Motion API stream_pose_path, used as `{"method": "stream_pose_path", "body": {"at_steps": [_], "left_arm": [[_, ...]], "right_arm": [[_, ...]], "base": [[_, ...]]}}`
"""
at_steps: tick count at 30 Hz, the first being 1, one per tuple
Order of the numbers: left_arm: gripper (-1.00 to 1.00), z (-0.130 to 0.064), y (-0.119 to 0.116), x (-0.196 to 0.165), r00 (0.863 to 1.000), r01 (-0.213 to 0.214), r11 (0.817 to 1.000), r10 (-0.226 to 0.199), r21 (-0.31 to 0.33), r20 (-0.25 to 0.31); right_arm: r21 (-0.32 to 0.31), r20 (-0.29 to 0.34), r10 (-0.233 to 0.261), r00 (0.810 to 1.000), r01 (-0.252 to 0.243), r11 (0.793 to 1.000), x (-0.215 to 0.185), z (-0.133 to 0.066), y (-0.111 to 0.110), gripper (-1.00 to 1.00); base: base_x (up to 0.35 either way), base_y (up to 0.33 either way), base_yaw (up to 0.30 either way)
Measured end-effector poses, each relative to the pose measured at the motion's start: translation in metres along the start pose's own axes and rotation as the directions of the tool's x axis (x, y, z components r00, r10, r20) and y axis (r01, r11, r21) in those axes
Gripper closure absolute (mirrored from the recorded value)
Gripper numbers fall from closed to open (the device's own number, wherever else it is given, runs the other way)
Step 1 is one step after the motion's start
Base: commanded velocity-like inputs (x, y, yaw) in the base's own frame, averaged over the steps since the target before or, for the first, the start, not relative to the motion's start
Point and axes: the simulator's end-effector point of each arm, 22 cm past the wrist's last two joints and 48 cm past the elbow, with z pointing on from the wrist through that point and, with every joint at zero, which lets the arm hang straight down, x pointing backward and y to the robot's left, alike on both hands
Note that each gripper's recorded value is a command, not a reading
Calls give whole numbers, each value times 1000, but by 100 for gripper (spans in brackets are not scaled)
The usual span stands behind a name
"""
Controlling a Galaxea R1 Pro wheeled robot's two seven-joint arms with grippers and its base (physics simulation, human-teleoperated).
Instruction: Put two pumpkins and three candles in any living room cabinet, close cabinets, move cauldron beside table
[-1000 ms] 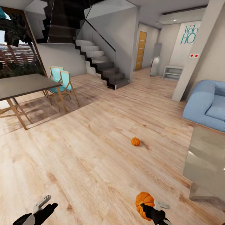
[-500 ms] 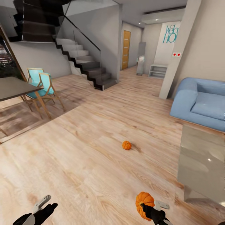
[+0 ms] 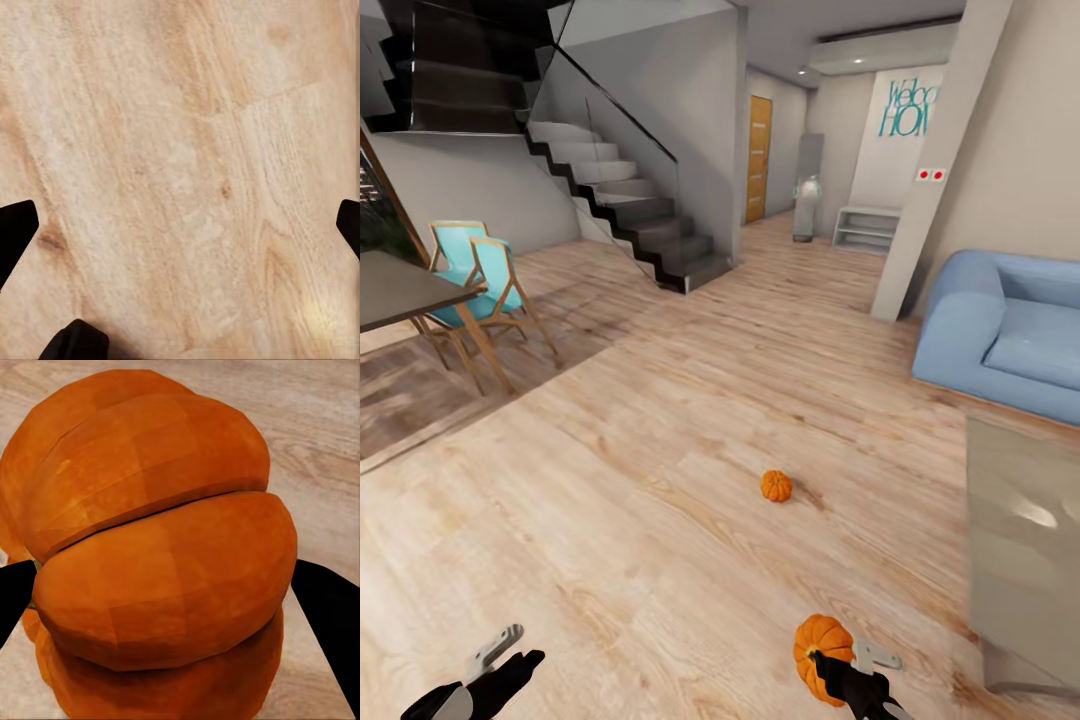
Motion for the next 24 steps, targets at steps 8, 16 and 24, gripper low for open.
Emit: {"method": "stream_pose_path", "body": {"at_steps": [8, 16, 24], "left_arm": [[-100, 0, 0, 0, 1000, 0, 1000, 0, 0, 0], [-100, 2, 2, 3, 1000, 0, 1000, -1, -5, -6], [-100, 4, 5, 6, 1000, 0, 1000, 0, -11, -14]], "right_arm": [[-18, -4, -4, 1000, 4, 1000, 1, 0, 4, 100], [-109, -16, -1, 1000, 0, 994, 5, 0, 24, 100], [-111, -25, -1, 1000, -2, 994, 10, 1, 24, 100]], "base": [[318, 128, -13], [318, 126, -157], [318, 120, -196]]}}
